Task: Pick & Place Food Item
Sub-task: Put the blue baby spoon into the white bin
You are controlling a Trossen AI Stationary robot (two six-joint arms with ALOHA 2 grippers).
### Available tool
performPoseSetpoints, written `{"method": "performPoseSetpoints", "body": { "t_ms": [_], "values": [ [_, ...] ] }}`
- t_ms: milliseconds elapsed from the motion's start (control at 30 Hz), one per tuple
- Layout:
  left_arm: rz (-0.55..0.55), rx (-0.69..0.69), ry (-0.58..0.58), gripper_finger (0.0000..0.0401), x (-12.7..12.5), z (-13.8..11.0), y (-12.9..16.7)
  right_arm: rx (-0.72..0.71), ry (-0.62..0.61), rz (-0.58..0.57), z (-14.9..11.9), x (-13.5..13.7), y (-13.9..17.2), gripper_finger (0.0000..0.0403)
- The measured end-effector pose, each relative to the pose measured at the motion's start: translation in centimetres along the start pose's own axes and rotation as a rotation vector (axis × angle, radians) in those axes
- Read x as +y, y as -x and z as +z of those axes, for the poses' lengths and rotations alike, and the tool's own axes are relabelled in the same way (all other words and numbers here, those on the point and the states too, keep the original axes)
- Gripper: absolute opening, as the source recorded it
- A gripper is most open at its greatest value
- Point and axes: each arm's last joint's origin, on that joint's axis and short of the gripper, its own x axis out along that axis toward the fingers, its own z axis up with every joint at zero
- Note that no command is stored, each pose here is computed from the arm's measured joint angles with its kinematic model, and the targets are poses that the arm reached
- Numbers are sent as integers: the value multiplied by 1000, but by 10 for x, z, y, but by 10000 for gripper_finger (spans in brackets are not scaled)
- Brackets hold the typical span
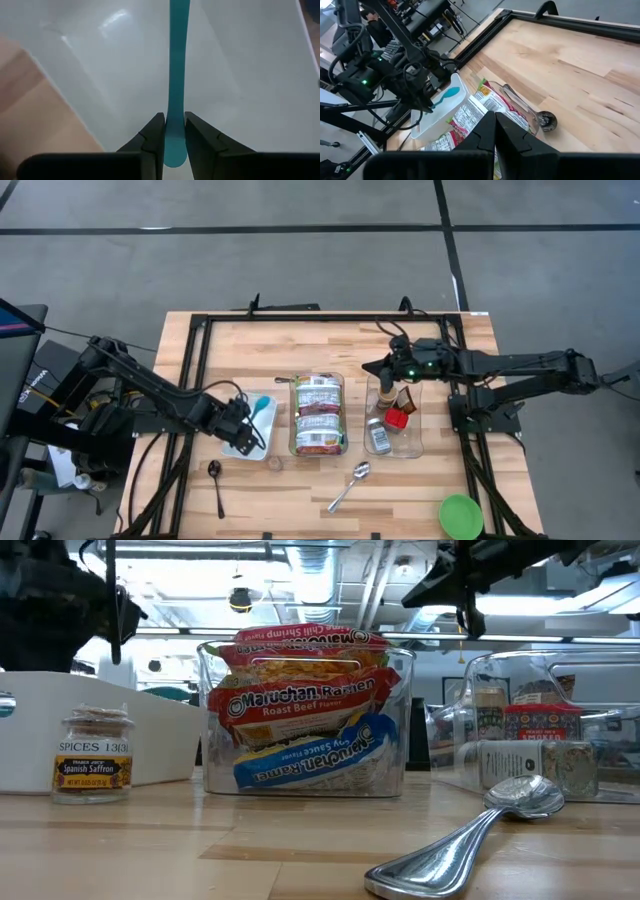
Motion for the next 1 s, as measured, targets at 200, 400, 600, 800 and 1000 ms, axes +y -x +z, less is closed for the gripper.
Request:
{"method": "performPoseSetpoints", "body": {
  "t_ms": [200, 400, 600, 800, 1000],
  "values": [
    [-25, 61, -5, 56, 5, -4, -11, 3, 11, 3, 0, 0, 0, 1],
    [-3, 94, 1, 58, 14, -8, -22, 3, 19, 3, 0, 0, 0, 1],
    [-12, 103, 2, 64, 14, -9, -23, 4, 19, 2, 0, 0, 0, 1],
    [-14, 102, 2, 65, 13, -9, -23, 4, 19, 2, 0, 0, 0, 1],
    [-13, 102, 2, 67, 14, -9, -23, 4, 19, 2, 0, 0, 0, 1]
  ]
}}
